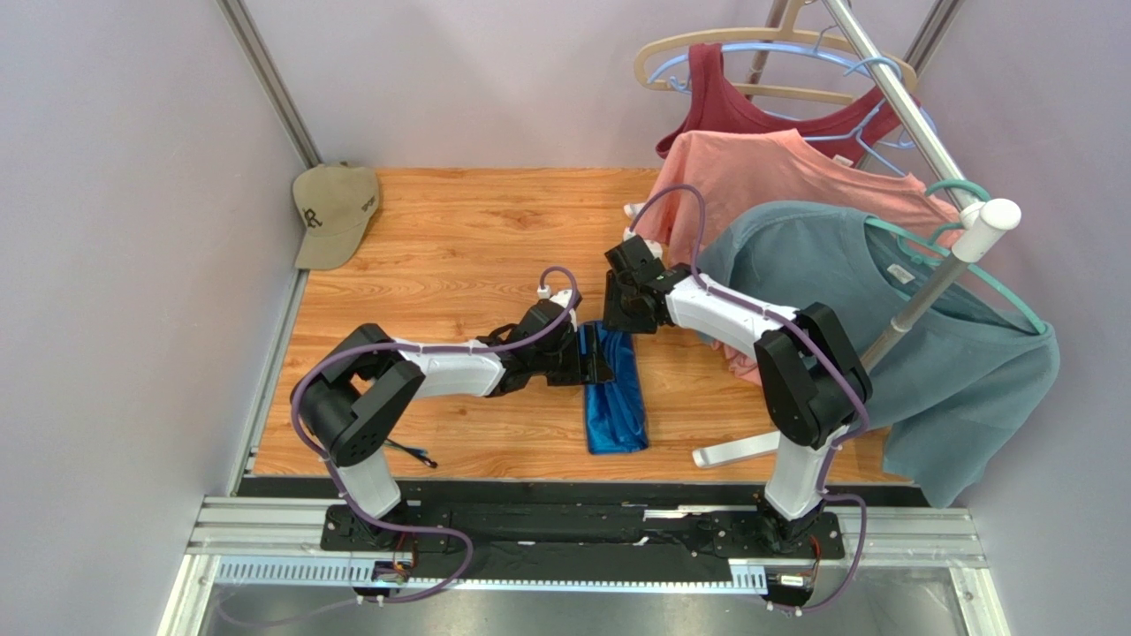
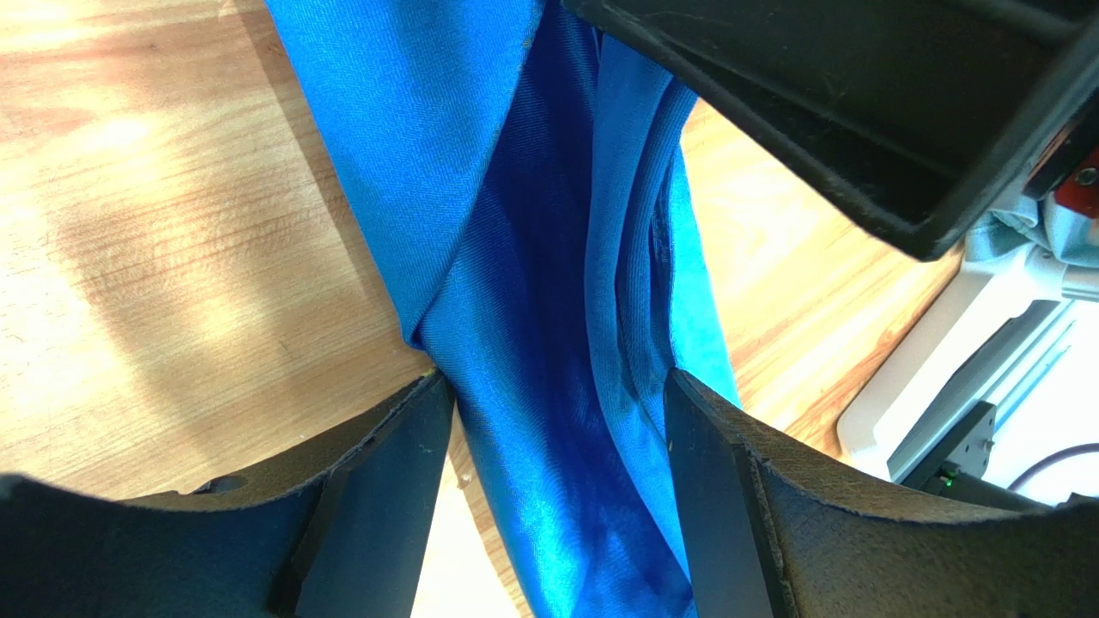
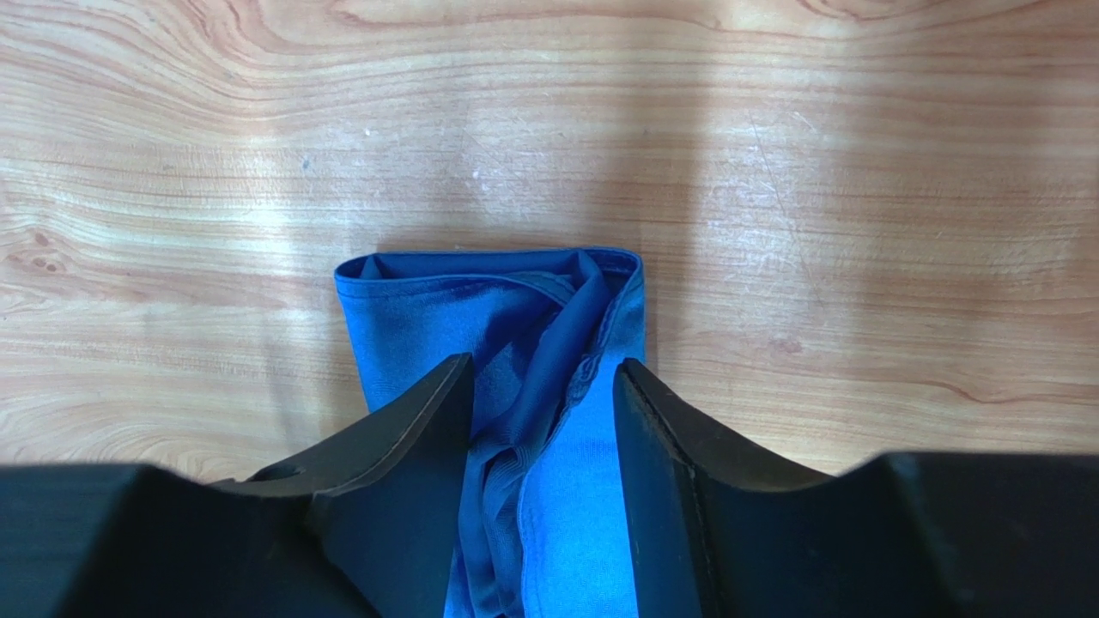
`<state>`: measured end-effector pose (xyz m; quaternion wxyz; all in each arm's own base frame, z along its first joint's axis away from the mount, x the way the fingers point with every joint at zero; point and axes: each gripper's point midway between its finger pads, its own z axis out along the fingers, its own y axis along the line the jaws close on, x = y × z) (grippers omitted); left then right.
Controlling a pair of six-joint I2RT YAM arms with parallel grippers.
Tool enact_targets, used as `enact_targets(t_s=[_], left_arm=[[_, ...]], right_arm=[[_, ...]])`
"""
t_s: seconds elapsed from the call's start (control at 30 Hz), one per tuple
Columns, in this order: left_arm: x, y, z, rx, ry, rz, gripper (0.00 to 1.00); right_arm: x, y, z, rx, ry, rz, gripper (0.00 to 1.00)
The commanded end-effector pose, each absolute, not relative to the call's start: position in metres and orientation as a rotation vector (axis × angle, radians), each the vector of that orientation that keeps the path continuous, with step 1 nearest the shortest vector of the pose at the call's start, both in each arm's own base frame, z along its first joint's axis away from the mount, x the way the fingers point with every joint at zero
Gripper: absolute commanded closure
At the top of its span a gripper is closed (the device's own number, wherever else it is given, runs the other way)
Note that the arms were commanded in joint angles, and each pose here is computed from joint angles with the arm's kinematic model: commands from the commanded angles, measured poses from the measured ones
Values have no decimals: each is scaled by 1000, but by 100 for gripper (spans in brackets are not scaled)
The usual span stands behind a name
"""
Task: Fold the napkin into a case and place the utensils inside
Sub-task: Pick up the top corner of the smaller rectangle folded napkin from the center of the board.
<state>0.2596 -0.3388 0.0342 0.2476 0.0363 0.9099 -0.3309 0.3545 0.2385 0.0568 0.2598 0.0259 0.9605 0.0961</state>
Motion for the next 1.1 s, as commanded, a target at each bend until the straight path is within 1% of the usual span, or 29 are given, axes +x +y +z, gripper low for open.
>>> enact_targets(t_s=[0.0,0.17,0.33,0.4,0.5,0.67,0.73,0.8,0.93,1.07], left_arm=[[235,-301,-11,106,2652,-701,29],[235,-301,-11,109,2653,-704,29],[234,-301,-12,110,2654,-706,29],[234,-301,-11,110,2652,-707,29],[234,-302,-9,112,2643,-718,30],[235,-305,-3,102,2626,-761,30],[236,-305,5,86,2614,-819,30],[237,-307,19,80,2590,-881,30],[241,-304,39,73,2548,-929,30],[246,-302,52,67,2521,-972,30]], right_arm=[[362,246,83,104,2525,379,52],[358,248,82,156,2505,442,56],[360,253,82,163,2471,490,58],[355,250,77,150,2468,487,57],[360,249,81,132,2400,500,51],[359,247,84,24,2273,486,50],[360,253,92,-24,2209,510,51],[355,252,87,-83,2199,503,51],[355,260,91,-165,2141,544,52],[355,265,90,-194,2132,572,58]])
